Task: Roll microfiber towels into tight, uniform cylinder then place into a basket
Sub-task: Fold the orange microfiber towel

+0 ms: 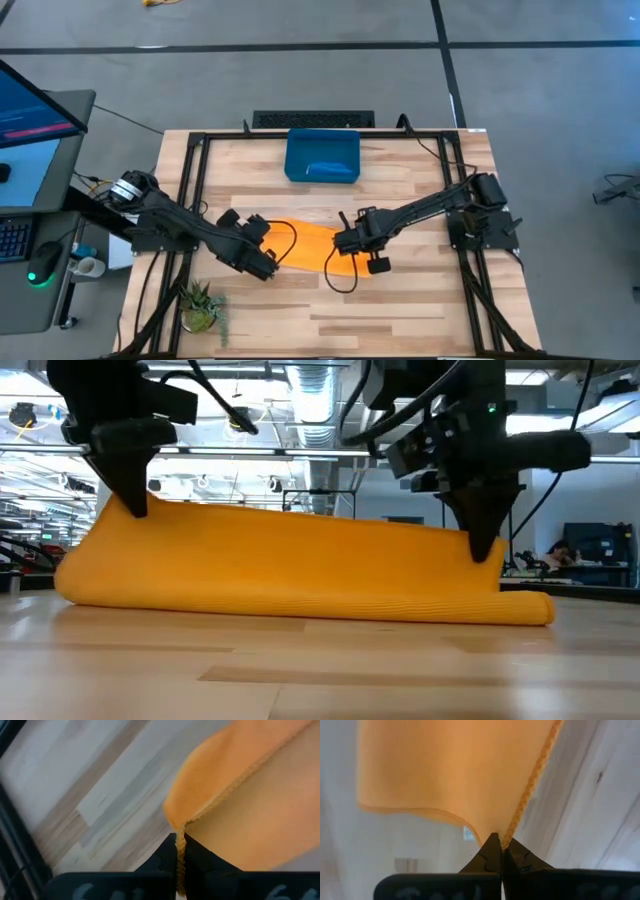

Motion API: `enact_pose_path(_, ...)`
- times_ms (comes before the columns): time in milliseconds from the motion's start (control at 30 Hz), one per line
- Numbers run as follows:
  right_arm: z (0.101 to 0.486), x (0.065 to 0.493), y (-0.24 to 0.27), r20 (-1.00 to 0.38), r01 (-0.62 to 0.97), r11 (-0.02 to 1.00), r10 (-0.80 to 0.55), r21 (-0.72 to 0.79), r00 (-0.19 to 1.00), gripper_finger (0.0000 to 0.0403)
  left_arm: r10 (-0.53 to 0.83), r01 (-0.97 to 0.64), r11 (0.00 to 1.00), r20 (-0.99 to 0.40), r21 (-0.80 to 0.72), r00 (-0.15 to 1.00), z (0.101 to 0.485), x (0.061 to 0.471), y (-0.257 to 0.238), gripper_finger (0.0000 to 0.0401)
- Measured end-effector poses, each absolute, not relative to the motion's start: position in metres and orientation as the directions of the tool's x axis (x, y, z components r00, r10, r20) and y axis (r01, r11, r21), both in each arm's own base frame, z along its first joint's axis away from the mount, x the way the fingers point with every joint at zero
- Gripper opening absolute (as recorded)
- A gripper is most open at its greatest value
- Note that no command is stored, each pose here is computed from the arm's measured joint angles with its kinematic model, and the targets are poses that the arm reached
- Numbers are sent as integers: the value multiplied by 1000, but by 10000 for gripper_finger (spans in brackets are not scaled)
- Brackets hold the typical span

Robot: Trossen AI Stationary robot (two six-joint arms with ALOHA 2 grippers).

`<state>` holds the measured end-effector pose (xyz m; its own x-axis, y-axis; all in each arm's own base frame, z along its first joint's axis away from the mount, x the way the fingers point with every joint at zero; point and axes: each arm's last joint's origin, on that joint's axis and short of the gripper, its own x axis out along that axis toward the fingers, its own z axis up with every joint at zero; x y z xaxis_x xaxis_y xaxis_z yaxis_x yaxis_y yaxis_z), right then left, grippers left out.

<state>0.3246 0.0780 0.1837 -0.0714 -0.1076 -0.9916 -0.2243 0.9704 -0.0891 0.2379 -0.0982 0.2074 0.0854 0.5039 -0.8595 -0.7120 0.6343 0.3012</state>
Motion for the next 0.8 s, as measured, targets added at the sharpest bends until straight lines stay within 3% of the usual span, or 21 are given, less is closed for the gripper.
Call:
enact_pose_path(267,201,313,102,-986,-223,970,-122,-93,-115,12,462,-634,725,-873,270,157,214,244,-108,0)
enact_pose_path(533,237,310,145,-998,-249,967,-55,-45,-34,9,388,-590,781,-900,206,200,236,240,-135,0)
enact_pose_path(667,236,307,157,-999,-264,964,-41,-36,-16,8,346,-597,785,-916,164,204,238,236,-144,0)
enact_pose_path(800,225,307,149,-995,-257,962,-99,-94,-9,9,393,-626,760,-891,176,227,238,236,-142,0)
